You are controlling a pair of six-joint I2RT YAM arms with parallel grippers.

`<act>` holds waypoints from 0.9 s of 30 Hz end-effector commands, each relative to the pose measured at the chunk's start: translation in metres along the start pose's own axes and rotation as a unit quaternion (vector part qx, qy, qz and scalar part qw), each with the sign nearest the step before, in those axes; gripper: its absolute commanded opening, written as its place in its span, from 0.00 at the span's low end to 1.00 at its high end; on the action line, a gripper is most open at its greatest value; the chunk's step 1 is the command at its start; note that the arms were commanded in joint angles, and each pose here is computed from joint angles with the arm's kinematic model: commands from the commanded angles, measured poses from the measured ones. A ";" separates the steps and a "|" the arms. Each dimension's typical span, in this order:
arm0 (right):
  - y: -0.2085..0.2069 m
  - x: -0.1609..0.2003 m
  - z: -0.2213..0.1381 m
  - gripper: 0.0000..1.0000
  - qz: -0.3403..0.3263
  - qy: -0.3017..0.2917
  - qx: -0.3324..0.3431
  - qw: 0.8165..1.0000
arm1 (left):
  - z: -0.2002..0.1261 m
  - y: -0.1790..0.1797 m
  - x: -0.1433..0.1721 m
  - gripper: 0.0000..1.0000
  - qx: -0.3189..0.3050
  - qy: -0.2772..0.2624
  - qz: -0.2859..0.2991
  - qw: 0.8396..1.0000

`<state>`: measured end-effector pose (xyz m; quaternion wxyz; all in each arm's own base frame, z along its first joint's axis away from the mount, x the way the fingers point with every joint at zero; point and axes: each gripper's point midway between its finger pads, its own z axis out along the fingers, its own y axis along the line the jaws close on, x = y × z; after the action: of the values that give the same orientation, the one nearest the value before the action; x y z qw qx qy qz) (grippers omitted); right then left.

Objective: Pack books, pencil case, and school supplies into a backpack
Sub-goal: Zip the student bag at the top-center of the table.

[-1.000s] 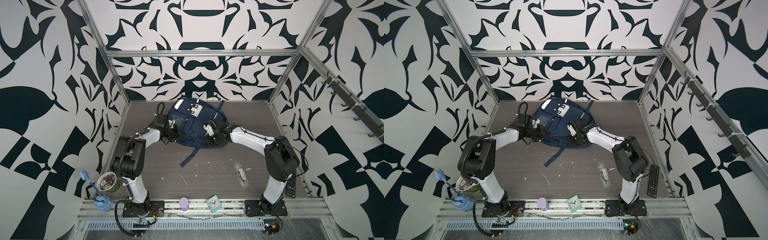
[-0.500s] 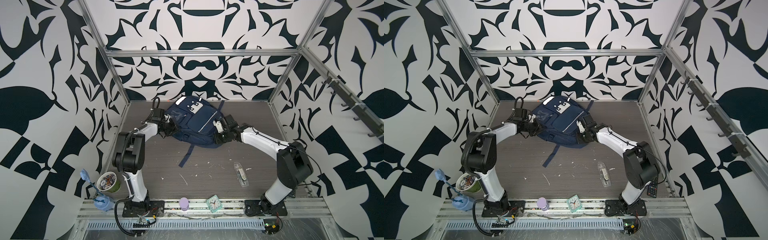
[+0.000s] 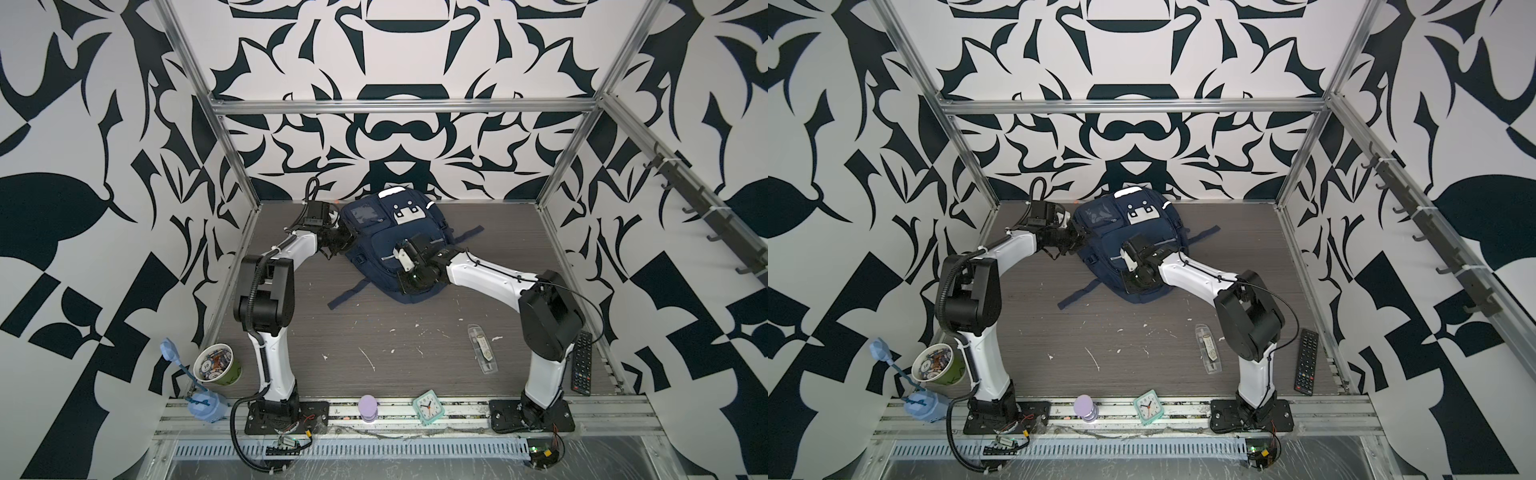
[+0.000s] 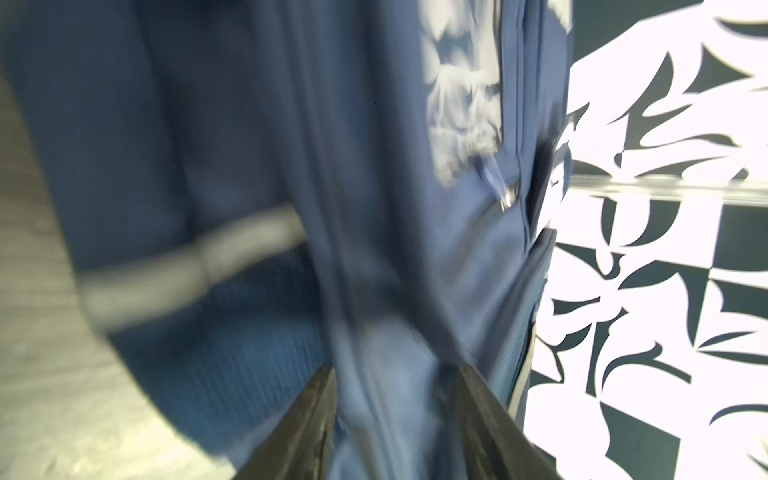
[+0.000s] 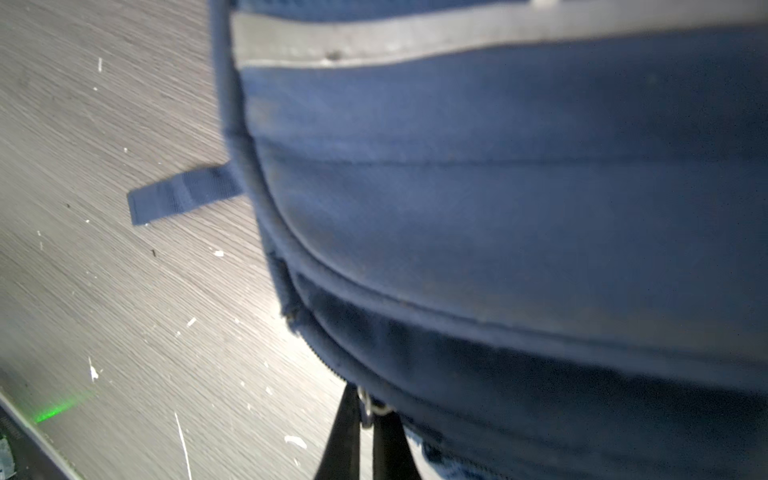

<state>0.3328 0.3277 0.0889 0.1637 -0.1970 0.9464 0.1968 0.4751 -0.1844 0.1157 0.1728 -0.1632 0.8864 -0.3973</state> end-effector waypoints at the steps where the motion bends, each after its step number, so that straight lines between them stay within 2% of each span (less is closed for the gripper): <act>1: 0.025 -0.020 -0.011 0.00 -0.002 -0.021 -0.034 0.999 | -0.019 -0.007 0.026 0.52 -0.003 0.011 0.022 1.000; 6: 0.047 -0.030 -0.005 0.00 -0.016 -0.021 -0.052 0.998 | -0.032 0.003 0.063 0.53 -0.012 0.027 0.028 0.999; 12: 0.064 -0.041 -0.001 0.00 -0.020 -0.024 -0.071 0.997 | -0.027 0.005 0.098 0.52 -0.014 0.051 0.034 0.998; 20: 0.081 -0.045 -0.004 0.00 -0.029 -0.023 -0.086 0.996 | -0.007 0.008 0.103 0.50 -0.010 0.061 0.025 0.998; 23: 0.083 -0.042 -0.006 0.00 -0.033 -0.022 -0.085 0.996 | -0.003 0.008 0.101 0.43 -0.011 0.062 0.025 0.998; 27: 0.079 -0.039 -0.012 0.00 -0.035 -0.025 -0.078 0.996 | -0.002 0.008 0.099 0.27 -0.011 0.060 0.027 0.998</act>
<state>0.3368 0.3871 0.0947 0.1446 -0.2171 0.9368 0.2331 0.3760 -0.2204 0.0940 0.1185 -0.1170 0.9029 -0.3962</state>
